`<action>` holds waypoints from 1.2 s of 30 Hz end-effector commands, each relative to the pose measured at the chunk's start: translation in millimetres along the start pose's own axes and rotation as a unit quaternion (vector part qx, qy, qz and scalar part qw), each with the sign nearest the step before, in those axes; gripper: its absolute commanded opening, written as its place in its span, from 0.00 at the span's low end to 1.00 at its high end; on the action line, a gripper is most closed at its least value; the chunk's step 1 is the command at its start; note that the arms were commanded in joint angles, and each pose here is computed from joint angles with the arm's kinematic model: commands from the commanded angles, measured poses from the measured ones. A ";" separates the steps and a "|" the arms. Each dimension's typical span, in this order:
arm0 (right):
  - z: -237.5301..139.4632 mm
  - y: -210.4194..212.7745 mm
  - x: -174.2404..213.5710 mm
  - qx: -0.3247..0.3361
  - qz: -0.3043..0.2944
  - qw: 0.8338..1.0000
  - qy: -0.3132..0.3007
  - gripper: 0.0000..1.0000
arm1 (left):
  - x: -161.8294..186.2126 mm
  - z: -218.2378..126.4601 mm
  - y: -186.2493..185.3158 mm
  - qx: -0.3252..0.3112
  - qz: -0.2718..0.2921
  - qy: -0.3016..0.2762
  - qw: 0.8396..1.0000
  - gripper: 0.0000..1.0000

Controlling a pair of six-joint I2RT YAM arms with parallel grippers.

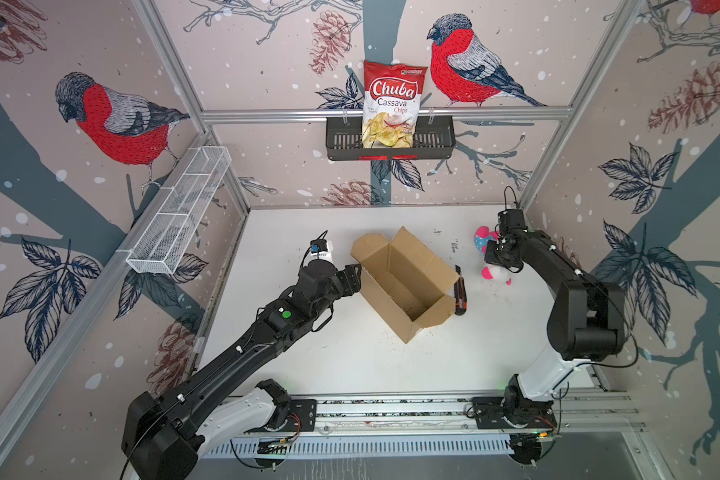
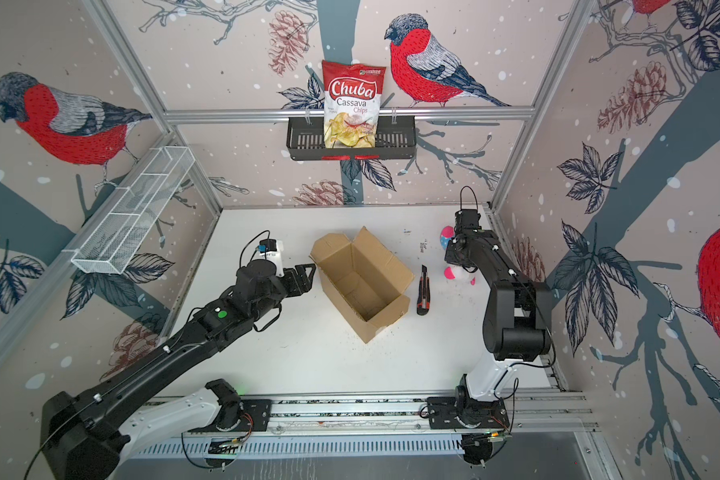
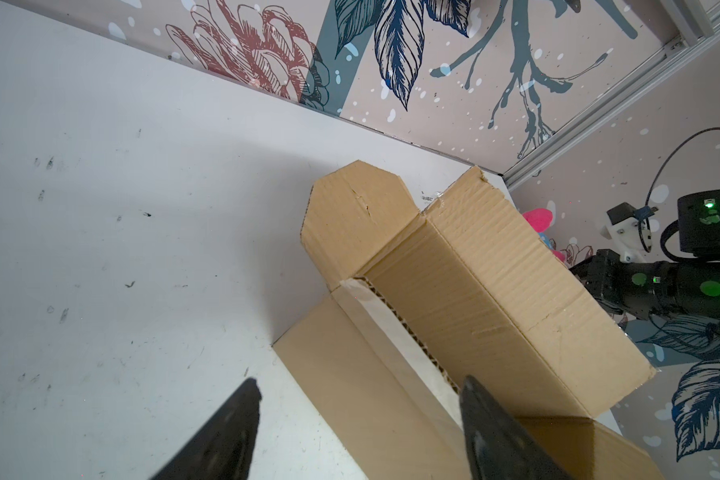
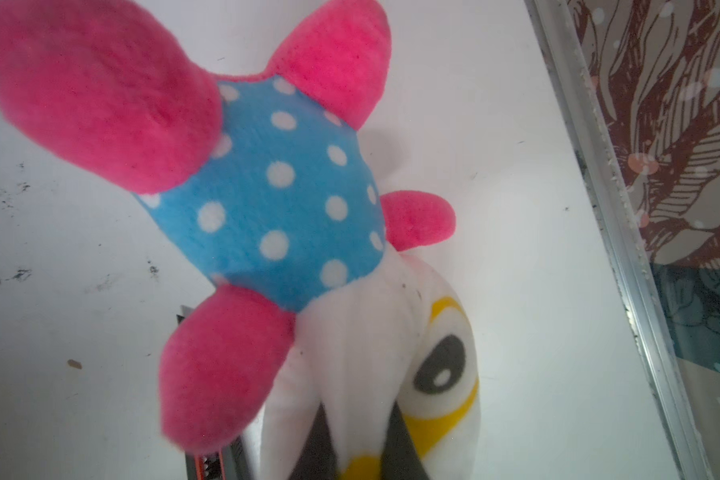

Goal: Unpack the express box
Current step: 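Lower the plush toy onto the table beside the box and open the right gripper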

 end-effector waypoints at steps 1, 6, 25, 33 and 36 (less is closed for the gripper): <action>6.4 0.0 -5.5 0.007 0.000 1.000 -0.011 0.06 | -2.0 -0.6 0.8 -0.003 -0.004 -0.011 1.000 0.75; 20.0 0.4 -3.3 0.010 -0.004 1.000 0.002 0.08 | -0.4 -1.8 2.8 -0.007 -0.008 -0.010 1.000 0.75; 45.4 3.7 7.7 0.001 -0.010 0.999 0.033 0.27 | 6.1 -6.8 8.1 -0.018 -0.017 -0.002 1.000 0.76; 44.2 6.6 10.3 -0.021 -0.007 0.999 0.040 0.45 | 14.0 -8.8 12.2 -0.020 -0.033 -0.003 0.999 0.76; 44.2 8.1 11.2 -0.030 -0.009 0.999 0.043 0.52 | 18.4 -10.8 15.0 -0.022 -0.039 -0.005 0.999 0.76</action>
Point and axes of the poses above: each gripper's point midway between its finger pads, its own z axis out along the fingers, its own y axis along the line the jaws close on, x = y × z, the point moved 9 cm from there along -z, back along the fingers, and after that the axes turned 14 degrees about z, right-handed, at the moved point
